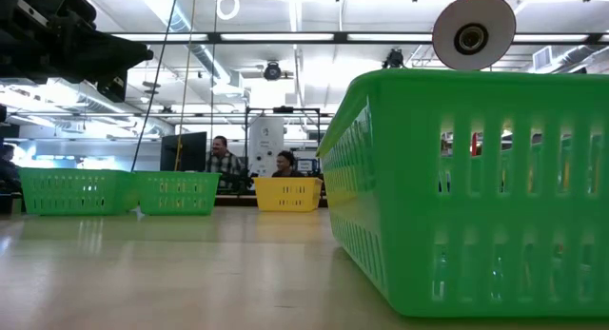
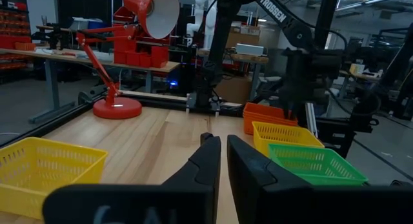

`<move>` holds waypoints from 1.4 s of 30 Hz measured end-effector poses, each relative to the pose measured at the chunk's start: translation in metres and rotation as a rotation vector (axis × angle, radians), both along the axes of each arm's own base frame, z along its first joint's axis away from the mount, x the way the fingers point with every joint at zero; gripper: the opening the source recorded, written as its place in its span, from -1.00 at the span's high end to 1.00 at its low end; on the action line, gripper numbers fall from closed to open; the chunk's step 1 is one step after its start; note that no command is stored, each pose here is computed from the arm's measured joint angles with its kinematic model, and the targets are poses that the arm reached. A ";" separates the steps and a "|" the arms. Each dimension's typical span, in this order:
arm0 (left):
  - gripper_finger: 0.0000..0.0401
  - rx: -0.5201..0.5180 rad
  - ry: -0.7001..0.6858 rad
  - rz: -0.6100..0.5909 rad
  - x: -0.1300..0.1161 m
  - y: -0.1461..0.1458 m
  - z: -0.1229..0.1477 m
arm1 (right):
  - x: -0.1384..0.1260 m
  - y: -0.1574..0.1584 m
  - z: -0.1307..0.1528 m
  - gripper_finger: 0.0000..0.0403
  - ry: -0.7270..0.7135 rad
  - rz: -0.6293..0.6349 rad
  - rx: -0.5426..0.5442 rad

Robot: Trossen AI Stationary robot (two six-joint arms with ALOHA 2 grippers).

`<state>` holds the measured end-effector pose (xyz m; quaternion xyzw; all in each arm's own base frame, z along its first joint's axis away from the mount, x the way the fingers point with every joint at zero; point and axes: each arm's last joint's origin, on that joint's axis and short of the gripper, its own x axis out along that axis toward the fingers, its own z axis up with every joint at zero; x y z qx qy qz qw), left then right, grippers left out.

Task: Stack baskets by color
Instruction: Stack the top orange basket on the bottom orange basket

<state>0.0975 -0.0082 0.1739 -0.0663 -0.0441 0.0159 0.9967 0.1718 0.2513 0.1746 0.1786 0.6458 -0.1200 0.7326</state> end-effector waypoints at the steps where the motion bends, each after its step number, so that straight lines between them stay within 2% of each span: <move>1: 0.82 0.000 0.000 0.000 0.000 0.000 0.000 | 0.000 0.002 0.000 0.92 -0.008 0.017 0.016; 5: 0.84 0.000 0.000 0.000 0.000 0.000 0.000 | 0.001 0.010 0.002 0.98 -0.054 0.100 0.067; 9: 0.86 0.000 0.000 0.000 0.000 0.000 0.000 | -0.002 0.009 0.002 0.96 -0.039 0.152 0.035; 13: 0.84 0.000 0.000 0.000 0.000 0.000 0.000 | -0.007 0.001 0.001 0.97 0.004 0.189 -0.052; 17: 0.82 0.000 0.000 0.000 0.000 0.000 0.000 | -0.009 -0.017 0.000 0.97 0.082 0.104 -0.203; 20: 0.82 0.000 0.000 0.000 0.000 0.000 0.000 | -0.005 -0.030 -0.003 0.97 0.085 0.047 -0.289; 25: 0.86 0.000 0.000 0.000 0.000 0.000 0.000 | 0.006 -0.039 -0.013 0.98 0.056 0.079 -0.271; 31: 0.83 0.000 0.000 0.000 0.000 0.000 0.000 | 0.012 -0.044 -0.012 0.98 -0.006 0.093 -0.326; 34: 0.82 0.000 0.000 0.000 0.000 0.000 0.000 | 0.016 -0.043 -0.012 0.98 -0.036 0.089 -0.312; 39: 0.84 0.000 0.000 0.000 0.000 0.000 0.000 | 0.015 -0.042 -0.008 0.98 0.023 0.079 -0.289; 42: 0.86 0.000 0.000 0.000 0.000 0.000 0.000 | 0.014 -0.041 0.015 0.98 0.117 0.064 -0.313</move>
